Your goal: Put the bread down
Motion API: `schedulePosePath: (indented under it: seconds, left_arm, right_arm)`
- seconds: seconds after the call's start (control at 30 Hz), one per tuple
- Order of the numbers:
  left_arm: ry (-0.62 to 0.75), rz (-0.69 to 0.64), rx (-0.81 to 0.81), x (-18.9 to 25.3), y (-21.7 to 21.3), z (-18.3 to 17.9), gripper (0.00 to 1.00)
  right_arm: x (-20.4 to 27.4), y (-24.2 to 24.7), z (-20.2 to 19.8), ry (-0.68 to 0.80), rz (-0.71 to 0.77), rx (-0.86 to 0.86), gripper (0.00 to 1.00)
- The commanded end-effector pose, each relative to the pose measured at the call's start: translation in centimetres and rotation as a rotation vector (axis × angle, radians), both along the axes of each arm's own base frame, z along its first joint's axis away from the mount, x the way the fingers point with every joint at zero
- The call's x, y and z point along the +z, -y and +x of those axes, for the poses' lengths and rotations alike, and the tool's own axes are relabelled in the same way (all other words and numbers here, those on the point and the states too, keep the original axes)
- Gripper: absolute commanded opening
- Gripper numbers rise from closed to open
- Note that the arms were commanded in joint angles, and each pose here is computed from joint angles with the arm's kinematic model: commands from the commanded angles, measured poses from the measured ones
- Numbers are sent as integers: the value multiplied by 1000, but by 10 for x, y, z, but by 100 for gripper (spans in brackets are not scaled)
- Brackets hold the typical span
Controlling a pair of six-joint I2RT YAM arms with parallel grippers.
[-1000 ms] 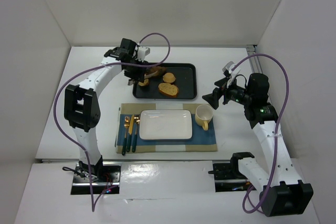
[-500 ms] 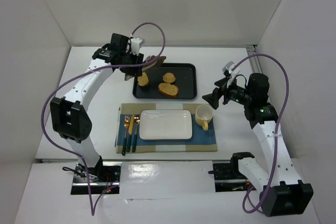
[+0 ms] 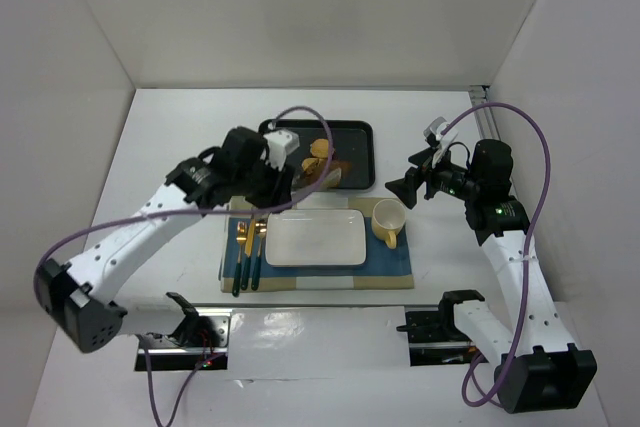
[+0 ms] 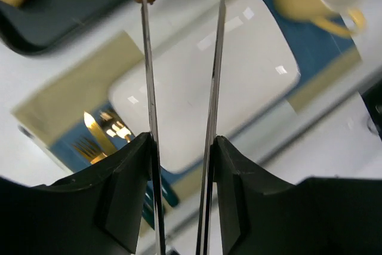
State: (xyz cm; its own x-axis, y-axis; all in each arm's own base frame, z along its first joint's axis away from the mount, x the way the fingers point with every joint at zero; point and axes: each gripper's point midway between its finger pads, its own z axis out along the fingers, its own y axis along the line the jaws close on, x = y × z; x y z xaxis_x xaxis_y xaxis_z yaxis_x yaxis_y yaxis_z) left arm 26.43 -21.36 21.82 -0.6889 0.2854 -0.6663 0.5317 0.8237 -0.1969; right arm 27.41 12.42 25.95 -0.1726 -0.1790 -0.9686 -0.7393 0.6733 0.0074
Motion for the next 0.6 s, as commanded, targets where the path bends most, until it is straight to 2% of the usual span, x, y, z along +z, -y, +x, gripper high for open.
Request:
schedulePosePath:
  seconds: [0.0, 0.2, 0.57]
  left_arm:
    - [-22, -41, 55, 0, 1, -37, 0]
    - [-78, -38, 21, -19, -1, -93, 0]
    - [-183, 92, -18, -65, -2, -116, 0]
  right_arm:
    - [18, 1, -1, 55, -2, 3, 100]
    - [15, 1, 1, 52, -8, 5, 100]
    - [14, 2, 4, 52, -11, -3, 100]
